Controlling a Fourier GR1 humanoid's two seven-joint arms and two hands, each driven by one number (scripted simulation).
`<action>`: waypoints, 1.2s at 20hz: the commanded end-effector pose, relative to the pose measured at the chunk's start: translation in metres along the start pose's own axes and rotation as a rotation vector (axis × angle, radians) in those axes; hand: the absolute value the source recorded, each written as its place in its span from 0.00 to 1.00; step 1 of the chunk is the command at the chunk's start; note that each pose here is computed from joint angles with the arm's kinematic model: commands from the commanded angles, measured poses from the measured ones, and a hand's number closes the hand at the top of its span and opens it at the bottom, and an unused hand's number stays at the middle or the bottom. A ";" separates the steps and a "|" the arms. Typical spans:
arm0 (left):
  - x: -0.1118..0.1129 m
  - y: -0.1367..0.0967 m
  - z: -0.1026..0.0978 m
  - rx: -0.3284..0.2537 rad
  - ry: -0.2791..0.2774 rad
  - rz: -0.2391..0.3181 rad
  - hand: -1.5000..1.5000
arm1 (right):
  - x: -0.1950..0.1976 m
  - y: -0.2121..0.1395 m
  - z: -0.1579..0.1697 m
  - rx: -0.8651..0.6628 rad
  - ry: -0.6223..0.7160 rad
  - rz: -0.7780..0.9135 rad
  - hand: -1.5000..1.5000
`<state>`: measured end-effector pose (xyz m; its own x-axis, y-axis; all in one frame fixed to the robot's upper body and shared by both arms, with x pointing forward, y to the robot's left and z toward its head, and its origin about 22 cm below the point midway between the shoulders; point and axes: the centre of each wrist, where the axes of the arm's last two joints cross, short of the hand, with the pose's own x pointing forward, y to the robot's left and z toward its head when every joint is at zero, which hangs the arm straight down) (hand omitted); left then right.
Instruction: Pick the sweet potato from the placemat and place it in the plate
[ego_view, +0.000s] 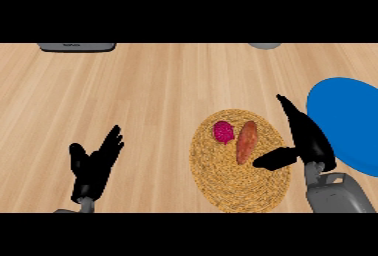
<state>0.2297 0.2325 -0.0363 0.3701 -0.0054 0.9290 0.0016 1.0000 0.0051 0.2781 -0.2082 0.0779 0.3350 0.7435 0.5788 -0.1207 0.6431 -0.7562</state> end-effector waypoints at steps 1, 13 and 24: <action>-0.005 0.023 -0.012 0.011 0.008 0.013 0.50 | -0.012 0.013 0.000 0.052 0.024 -0.021 0.00; 0.004 0.006 -0.009 0.005 0.004 -0.001 0.50 | -0.003 0.043 -0.017 0.018 0.079 0.122 0.00; 0.002 0.003 0.010 -0.009 -0.002 -0.022 0.50 | 0.015 0.061 -0.027 0.070 0.100 0.117 0.00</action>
<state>0.2333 0.2424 -0.0336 0.3716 -0.0119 0.9283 0.0089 0.9999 0.0093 0.2999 -0.1707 0.0318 0.4047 0.7924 0.4564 -0.2038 0.5647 -0.7997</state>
